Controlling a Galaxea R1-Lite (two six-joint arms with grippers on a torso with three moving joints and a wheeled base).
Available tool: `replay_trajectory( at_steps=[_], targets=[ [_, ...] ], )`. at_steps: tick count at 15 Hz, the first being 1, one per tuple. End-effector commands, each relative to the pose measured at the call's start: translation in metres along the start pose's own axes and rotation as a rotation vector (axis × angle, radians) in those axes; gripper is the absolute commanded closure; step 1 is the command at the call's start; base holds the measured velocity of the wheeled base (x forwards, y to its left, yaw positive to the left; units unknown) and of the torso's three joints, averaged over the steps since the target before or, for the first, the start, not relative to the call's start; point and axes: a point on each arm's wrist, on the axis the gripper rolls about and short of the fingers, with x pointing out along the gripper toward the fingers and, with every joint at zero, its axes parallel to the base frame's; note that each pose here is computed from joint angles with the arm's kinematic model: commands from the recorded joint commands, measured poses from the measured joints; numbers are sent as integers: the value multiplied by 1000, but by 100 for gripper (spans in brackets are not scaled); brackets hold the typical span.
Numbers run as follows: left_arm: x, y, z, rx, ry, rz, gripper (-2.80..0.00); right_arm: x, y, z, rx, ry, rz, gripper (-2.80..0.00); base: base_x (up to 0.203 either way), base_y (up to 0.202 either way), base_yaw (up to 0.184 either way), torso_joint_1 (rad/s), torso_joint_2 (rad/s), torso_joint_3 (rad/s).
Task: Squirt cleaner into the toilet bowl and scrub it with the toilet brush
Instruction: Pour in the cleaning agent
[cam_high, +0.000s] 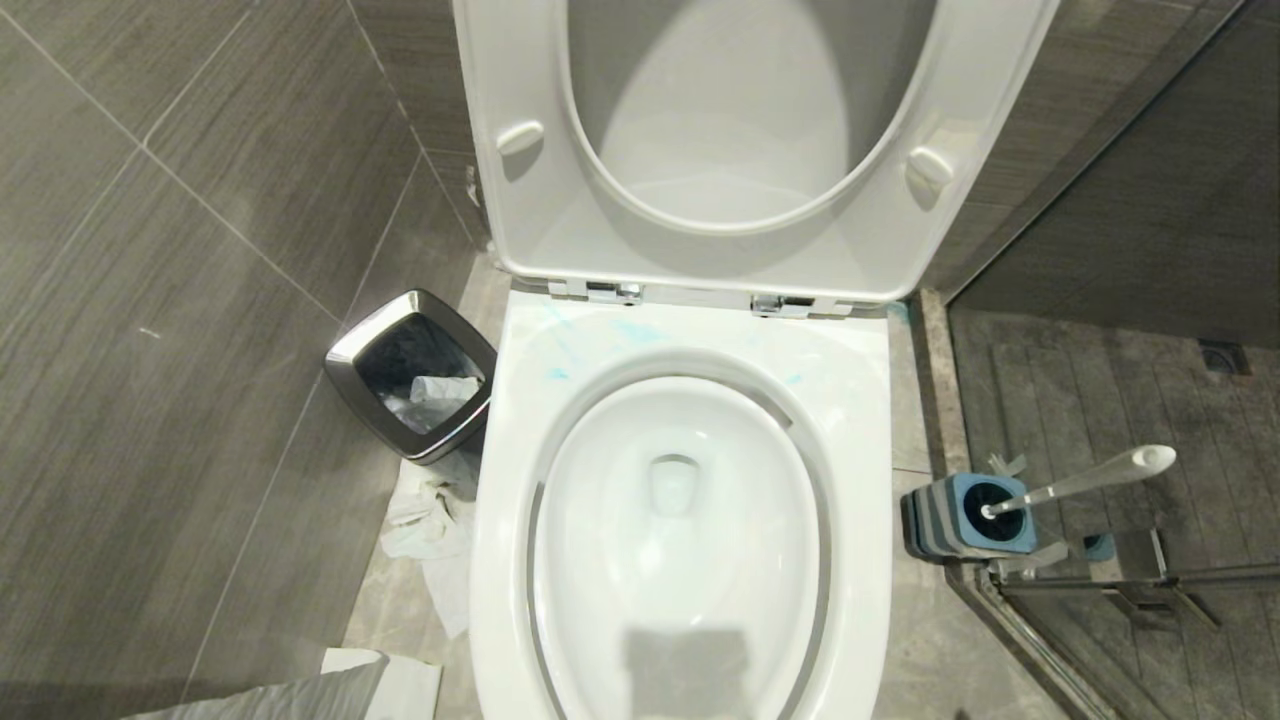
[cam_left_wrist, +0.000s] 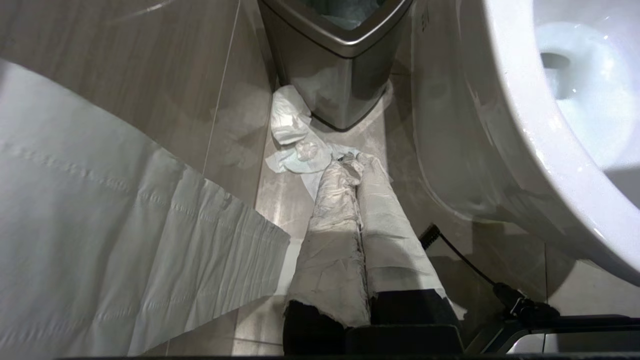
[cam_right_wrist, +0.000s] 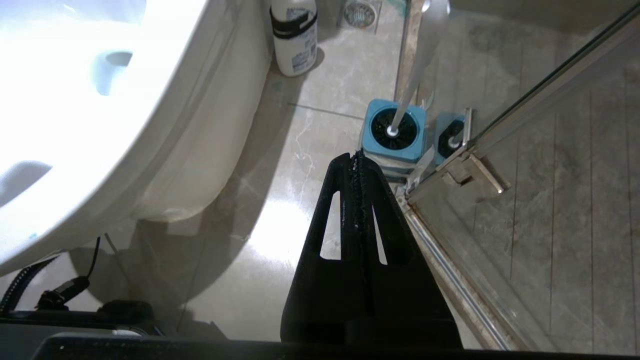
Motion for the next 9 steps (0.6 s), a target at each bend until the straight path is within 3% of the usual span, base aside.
replay_trajectory(
  at_steps=[1,9],
  targets=[
    [0,0,-1,0,6,0,0,1,0,-3,0,11,1,0,0,0,0,5,0,-200],
    [0,0,-1,0,4,0,0,1,0,-3,0,11,1,0,0,0,0,1,4,-197]
  ],
)
